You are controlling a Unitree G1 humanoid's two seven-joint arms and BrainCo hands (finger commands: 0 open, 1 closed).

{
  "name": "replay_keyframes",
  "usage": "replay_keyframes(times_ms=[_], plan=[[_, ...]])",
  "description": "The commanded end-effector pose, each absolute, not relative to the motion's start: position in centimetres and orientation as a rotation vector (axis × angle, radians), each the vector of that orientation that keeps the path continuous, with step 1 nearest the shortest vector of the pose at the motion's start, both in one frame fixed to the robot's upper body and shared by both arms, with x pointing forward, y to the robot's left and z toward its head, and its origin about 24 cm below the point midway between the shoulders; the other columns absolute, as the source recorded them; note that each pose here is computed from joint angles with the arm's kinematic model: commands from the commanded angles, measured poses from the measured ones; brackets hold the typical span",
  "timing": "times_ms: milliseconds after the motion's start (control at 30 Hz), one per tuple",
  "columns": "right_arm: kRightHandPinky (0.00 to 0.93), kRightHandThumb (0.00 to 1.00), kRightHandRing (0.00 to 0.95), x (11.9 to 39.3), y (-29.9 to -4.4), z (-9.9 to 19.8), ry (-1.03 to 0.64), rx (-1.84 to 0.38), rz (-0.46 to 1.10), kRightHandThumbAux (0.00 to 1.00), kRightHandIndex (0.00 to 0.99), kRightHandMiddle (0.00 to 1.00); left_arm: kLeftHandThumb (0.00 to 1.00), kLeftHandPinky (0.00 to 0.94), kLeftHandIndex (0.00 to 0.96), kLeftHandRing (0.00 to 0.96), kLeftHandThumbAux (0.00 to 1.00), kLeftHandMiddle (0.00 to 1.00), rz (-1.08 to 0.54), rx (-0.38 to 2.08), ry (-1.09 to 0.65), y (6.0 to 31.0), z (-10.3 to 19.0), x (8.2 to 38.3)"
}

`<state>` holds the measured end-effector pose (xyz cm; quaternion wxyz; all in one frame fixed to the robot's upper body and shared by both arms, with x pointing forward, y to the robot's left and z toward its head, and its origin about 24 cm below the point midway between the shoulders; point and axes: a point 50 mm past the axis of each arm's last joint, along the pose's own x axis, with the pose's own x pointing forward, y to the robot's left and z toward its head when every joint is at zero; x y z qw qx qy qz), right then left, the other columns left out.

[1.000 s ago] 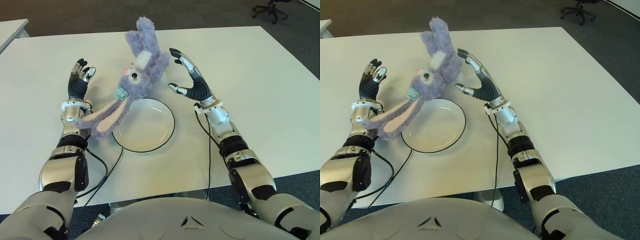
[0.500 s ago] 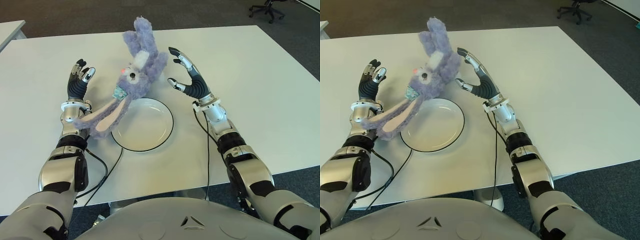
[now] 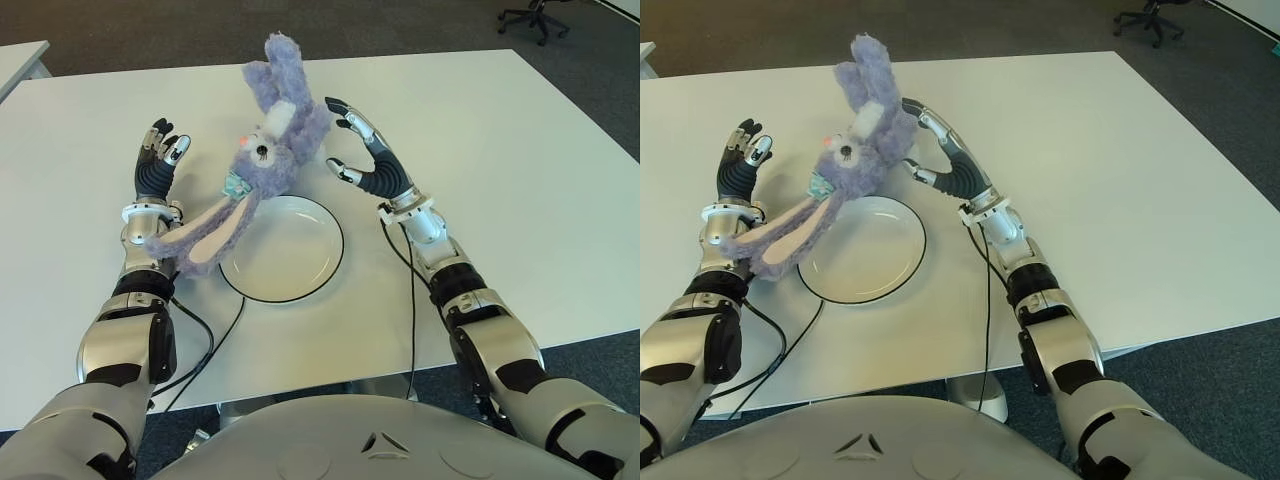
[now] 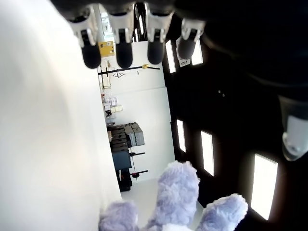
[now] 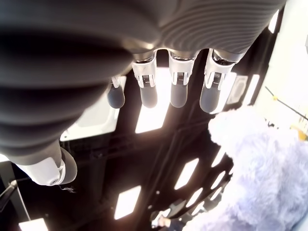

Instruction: Put the doll into the plate.

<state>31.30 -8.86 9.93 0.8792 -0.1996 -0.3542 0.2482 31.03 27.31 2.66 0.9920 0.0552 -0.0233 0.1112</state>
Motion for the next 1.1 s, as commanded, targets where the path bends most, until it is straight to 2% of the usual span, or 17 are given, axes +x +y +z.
replay_keyframes(times_ms=[33,533,800,1100], plan=[[0.089,0.462,0.051,30.2,-8.4,7.2,-0.634,-0.374,0.546,0.504,0.055,0.036,0.0,0.137,0.025,0.102,0.444,0.091,0.207,0.088,0.103,25.8,-1.8,28.4],[0.078,0.445,0.048,29.1,-7.7,8.3,-0.677,-0.363,0.595,0.538,0.063,0.038,0.0,0.138,0.008,0.106,0.425,0.089,0.198,0.071,0.098,25.7,-1.8,28.4],[0.059,0.451,0.035,28.6,-7.6,8.7,-0.664,-0.354,0.626,0.532,0.053,0.035,0.0,0.189,0.0,0.117,0.418,0.08,0.194,0.071,0.097,25.6,-1.8,28.4],[0.081,0.442,0.043,28.0,-7.5,8.9,-0.647,-0.301,0.625,0.532,0.044,0.038,0.0,0.182,0.0,0.108,0.412,0.071,0.19,0.069,0.091,25.5,-1.8,28.4]])
